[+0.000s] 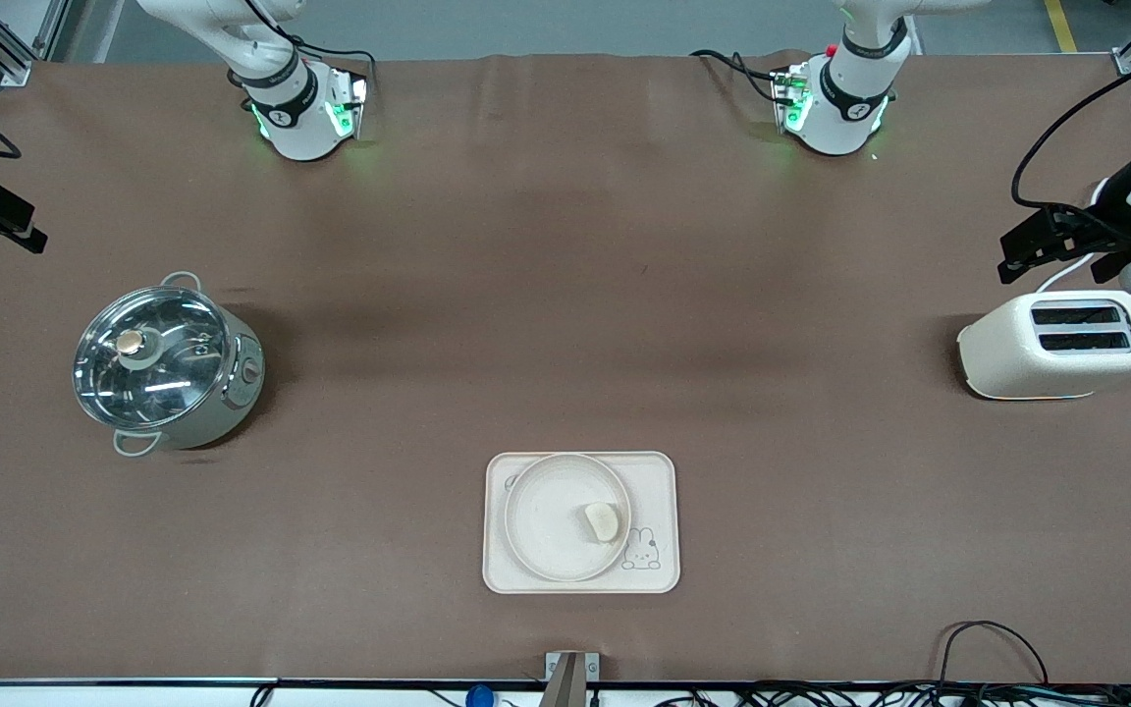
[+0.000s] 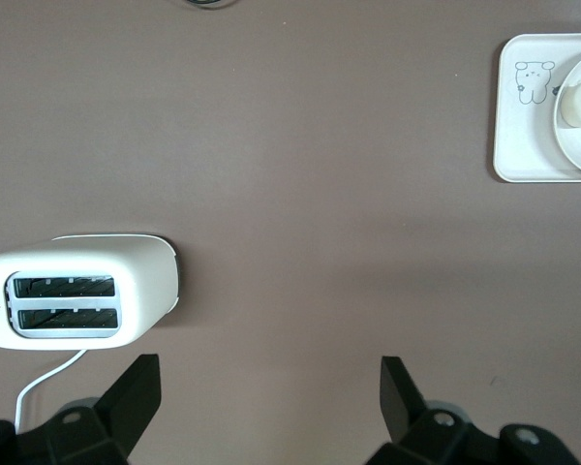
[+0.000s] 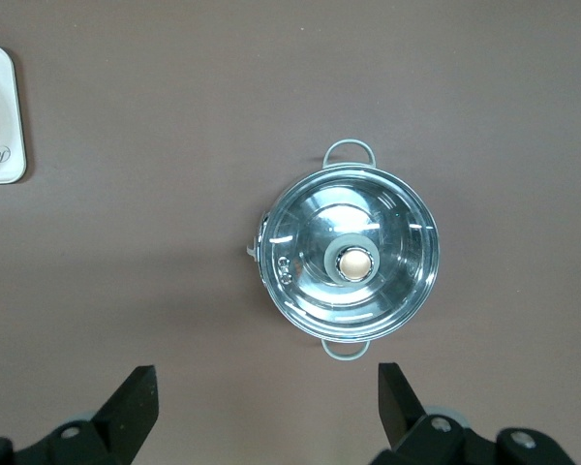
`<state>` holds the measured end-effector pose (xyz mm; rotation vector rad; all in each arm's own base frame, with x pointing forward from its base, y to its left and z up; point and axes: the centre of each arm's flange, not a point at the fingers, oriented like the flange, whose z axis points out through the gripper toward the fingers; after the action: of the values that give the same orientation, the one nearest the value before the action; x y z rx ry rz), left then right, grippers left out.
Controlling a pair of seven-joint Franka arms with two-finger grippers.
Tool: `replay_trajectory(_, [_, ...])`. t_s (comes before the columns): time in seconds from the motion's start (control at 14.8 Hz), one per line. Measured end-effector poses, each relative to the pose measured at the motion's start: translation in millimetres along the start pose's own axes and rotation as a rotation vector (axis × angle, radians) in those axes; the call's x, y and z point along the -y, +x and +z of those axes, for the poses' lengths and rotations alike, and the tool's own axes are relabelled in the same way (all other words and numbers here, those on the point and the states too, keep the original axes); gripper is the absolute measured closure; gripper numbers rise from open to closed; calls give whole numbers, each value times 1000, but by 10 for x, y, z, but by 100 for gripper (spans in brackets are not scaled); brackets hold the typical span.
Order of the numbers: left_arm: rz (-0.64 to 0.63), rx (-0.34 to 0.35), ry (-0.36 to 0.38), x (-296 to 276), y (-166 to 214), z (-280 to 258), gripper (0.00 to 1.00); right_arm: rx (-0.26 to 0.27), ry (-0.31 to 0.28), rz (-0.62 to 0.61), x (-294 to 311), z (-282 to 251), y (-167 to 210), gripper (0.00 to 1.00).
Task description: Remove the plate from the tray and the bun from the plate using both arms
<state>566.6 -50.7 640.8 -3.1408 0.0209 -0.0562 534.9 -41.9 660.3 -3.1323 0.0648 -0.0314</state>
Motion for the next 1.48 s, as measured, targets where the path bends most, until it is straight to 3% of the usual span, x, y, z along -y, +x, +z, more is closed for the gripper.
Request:
replay_trajectory(0.67, [1,-12,-1,-11,4,-48,0,25,12,-51,260,63,14,0])
replay_trajectory(0.94, [2,-13,-1,-17,4,-51,0,6,109,-102,671,322,250,0])
replay_trajectory(1.15, [2,-13,-1,-17,4,-53,0,-20,205,-121,1131,871,640,0])
replay_trajectory(1.35, [2,-14,-1,-18,4,-54,0,-47,297,-22,1547,1590,1043,0])
replay_trajectory(1.48, [2,-13,-1,-18,5,-52,0,-51,323,80,1914,2098,1213,0])
